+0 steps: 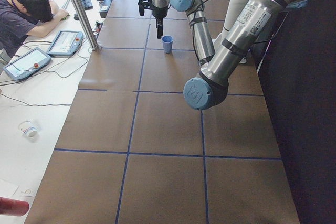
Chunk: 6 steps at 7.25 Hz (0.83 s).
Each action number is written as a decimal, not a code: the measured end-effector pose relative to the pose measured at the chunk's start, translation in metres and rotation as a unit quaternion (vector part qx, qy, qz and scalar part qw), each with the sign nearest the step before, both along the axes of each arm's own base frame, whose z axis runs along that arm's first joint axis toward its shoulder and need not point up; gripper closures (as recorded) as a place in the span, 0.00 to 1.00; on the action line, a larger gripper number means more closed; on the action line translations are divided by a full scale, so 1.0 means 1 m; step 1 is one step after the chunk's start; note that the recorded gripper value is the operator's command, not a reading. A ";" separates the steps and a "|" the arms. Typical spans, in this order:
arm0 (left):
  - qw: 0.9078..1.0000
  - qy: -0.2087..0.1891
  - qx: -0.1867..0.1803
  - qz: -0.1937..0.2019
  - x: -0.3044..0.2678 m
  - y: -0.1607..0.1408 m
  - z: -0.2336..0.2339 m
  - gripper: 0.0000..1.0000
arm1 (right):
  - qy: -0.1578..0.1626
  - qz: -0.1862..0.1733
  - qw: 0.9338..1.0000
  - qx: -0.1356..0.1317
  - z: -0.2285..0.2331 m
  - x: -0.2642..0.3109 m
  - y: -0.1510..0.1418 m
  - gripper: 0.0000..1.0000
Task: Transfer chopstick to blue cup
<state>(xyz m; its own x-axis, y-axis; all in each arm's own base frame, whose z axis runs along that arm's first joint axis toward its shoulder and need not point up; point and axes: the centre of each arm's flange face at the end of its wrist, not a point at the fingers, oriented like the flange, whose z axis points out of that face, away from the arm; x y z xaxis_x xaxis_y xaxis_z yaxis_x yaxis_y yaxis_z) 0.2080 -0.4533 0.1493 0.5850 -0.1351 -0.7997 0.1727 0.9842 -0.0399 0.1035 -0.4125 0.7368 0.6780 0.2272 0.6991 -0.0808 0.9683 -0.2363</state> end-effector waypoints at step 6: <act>1.000 0.002 0.001 -0.002 -0.001 0.000 -0.003 0.00 | 0.007 0.014 1.000 -0.010 -0.056 0.017 0.014 0.97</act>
